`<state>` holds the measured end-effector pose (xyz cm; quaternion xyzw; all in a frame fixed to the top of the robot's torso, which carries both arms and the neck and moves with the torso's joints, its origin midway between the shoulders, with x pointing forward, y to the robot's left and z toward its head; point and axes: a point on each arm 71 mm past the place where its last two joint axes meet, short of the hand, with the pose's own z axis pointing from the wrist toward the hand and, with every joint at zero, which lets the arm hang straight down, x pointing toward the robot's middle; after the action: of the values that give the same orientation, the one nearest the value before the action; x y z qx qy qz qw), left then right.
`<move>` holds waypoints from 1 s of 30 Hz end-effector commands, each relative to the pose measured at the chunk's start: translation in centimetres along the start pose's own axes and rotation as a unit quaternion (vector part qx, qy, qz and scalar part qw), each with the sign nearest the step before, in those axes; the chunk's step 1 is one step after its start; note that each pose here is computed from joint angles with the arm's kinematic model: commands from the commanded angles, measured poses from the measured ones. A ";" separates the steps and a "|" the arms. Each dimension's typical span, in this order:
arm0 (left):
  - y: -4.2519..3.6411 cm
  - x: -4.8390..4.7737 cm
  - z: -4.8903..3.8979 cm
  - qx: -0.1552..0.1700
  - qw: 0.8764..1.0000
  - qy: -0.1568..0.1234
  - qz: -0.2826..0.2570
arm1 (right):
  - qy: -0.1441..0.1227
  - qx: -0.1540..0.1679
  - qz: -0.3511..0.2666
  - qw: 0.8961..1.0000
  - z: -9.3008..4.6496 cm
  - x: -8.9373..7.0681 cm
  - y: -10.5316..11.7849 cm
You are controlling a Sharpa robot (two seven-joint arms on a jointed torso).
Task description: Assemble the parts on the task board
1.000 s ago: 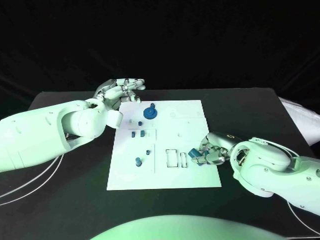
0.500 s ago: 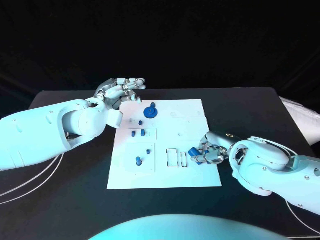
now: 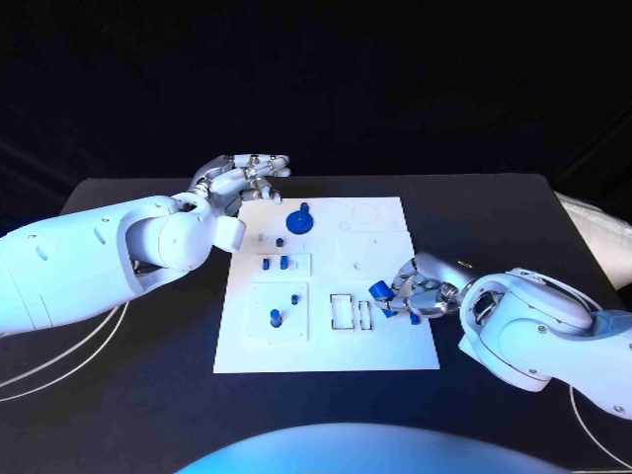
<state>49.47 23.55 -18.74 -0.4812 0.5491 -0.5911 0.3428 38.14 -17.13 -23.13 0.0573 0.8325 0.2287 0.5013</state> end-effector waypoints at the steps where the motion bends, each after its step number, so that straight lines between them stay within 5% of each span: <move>1: -0.01 0.37 0.07 0.003 1.000 0.014 -0.001 | 0.028 0.009 0.038 0.999 0.1 0.4 0.6; 11: 0.07 0.67 0.20 0.002 1.000 0.017 -0.003 | 0.088 -0.005 0.022 0.996 1.1 1.9 2.9; 30: 0.12 0.94 0.29 0.002 1.000 0.019 -0.003 | 0.077 -0.016 0.007 0.997 2.4 2.3 4.3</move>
<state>49.49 22.82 -18.78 -0.4783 0.5515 -0.5948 0.3365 38.50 -11.82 -24.06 0.0454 0.8640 0.2545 0.4321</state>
